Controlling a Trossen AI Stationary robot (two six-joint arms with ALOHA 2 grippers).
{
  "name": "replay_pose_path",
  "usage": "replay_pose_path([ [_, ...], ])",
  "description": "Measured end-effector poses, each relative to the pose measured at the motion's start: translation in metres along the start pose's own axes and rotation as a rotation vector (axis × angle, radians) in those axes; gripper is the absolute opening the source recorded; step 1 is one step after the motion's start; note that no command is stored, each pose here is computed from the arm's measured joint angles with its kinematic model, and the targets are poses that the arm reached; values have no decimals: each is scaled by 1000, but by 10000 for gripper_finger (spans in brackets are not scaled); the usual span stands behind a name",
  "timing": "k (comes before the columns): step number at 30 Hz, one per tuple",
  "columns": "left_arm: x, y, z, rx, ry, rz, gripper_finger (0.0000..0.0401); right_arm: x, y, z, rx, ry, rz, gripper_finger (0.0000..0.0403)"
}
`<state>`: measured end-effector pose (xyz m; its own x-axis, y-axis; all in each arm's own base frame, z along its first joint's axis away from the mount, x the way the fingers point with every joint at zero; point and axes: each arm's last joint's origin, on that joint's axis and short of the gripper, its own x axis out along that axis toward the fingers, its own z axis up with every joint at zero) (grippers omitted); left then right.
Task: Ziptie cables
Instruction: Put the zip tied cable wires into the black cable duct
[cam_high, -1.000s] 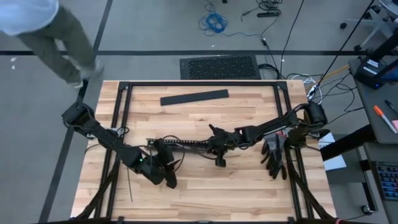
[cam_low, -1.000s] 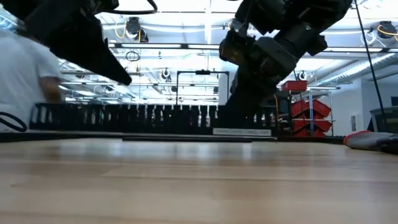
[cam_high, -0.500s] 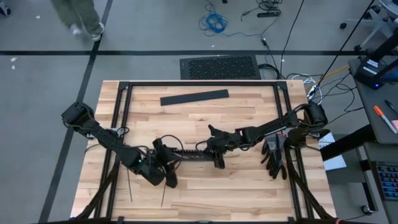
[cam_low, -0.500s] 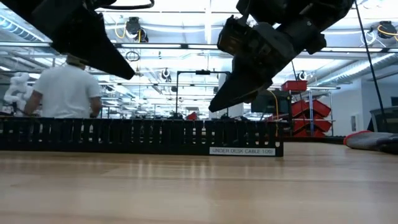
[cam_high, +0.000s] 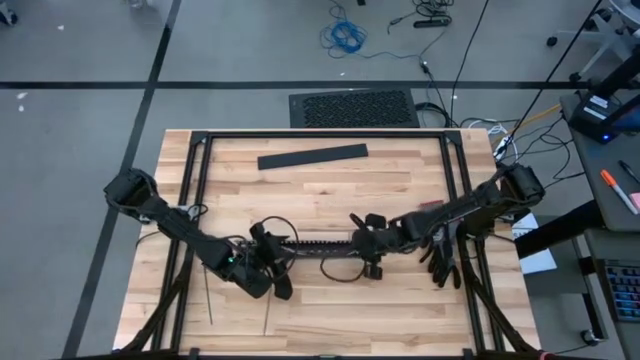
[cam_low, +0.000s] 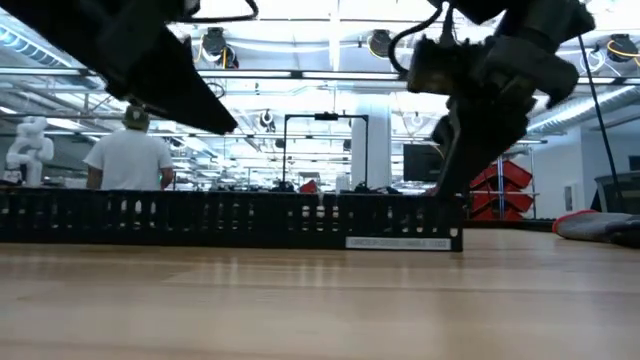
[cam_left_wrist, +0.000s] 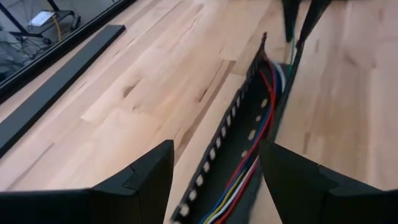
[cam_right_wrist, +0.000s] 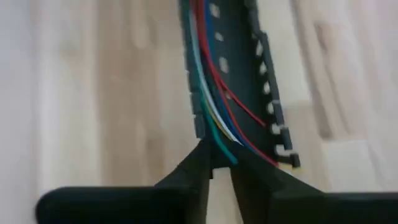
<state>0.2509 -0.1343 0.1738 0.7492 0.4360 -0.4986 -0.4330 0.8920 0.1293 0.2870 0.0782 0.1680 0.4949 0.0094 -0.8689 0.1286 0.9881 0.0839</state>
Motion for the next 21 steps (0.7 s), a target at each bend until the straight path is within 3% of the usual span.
replay_pose_path([
  [4, 7, 0, -5, 6, 16, 22, 233, 2, 4, -17, -10, 86, -111, 30],
  [11, -1, 8, -8, 26, 3, 114, 233, -7, 19, -21, -49, -14, -220, 24],
  [21, -10, 10, 1, -10, -32, 100, 233, -53, 34, -27, -33, -175, -238, 23],
])
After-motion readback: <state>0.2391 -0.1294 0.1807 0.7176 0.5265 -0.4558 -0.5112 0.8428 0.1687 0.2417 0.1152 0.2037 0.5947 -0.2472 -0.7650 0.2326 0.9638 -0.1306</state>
